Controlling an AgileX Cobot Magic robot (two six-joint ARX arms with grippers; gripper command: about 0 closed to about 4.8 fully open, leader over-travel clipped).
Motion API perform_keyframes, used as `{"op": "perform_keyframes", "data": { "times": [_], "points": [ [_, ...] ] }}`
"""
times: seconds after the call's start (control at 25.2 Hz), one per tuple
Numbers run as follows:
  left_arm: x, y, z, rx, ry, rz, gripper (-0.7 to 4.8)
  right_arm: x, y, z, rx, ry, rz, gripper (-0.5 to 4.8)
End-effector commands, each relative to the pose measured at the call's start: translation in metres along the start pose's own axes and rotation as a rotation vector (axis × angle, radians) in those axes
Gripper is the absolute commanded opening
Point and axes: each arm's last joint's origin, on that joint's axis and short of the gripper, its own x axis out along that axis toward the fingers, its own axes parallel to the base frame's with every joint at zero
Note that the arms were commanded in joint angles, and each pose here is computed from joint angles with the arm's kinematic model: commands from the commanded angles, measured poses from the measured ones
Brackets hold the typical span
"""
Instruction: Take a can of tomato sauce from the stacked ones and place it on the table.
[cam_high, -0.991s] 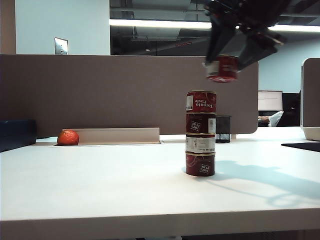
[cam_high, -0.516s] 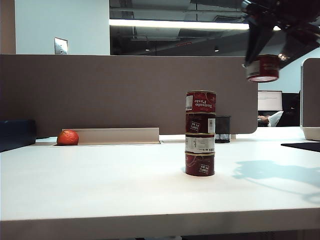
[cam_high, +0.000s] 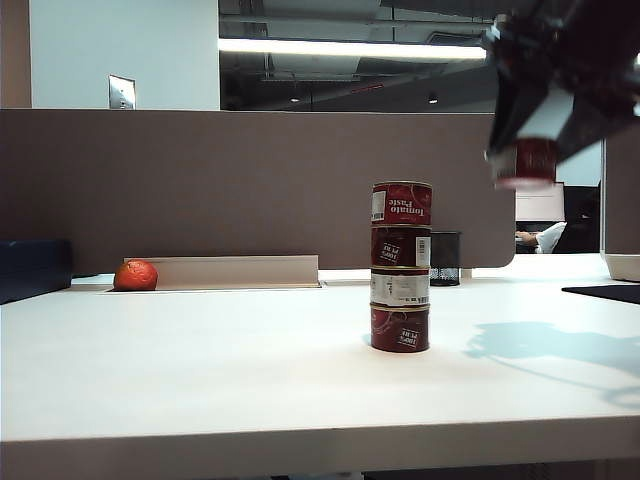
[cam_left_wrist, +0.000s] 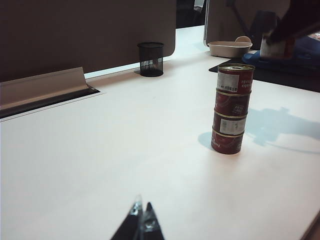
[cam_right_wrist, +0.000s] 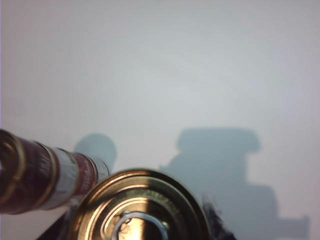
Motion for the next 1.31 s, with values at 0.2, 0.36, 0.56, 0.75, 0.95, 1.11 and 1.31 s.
{"op": "perform_keyframes", "data": {
  "times": [0.2, 0.36, 0.56, 0.75, 0.95, 1.11, 1.31],
  "points": [
    [0.000, 0.000, 0.002, 0.004, -0.013, -0.002, -0.06, 0.029, -0.008, -0.029, 0.021, -0.071, -0.013, 2.65],
    [0.000, 0.000, 0.002, 0.004, -0.013, -0.002, -0.06, 0.040, -0.012, -0.041, 0.012, -0.139, -0.024, 2.64],
    [0.000, 0.000, 0.002, 0.004, -0.012, -0.002, -0.06, 0.050, -0.017, -0.053, 0.009, -0.202, -0.083, 2.64],
    [0.000, 0.000, 0.002, 0.004, -0.013, -0.002, -0.06, 0.066, -0.020, -0.062, 0.011, -0.190, -0.091, 2.64],
    [0.000, 0.000, 0.002, 0.004, -0.013, -0.002, -0.06, 0.080, -0.024, -0.072, 0.017, -0.141, -0.097, 2.65],
    [0.000, 0.000, 0.002, 0.004, -0.013, -0.002, -0.06, 0.090, -0.026, -0.077, 0.020, -0.111, -0.100, 2.64],
    [0.000, 0.000, 0.002, 0.004, -0.013, -0.002, -0.06, 0.099, -0.028, -0.081, 0.023, -0.088, -0.098, 2.65]
  ]
}}
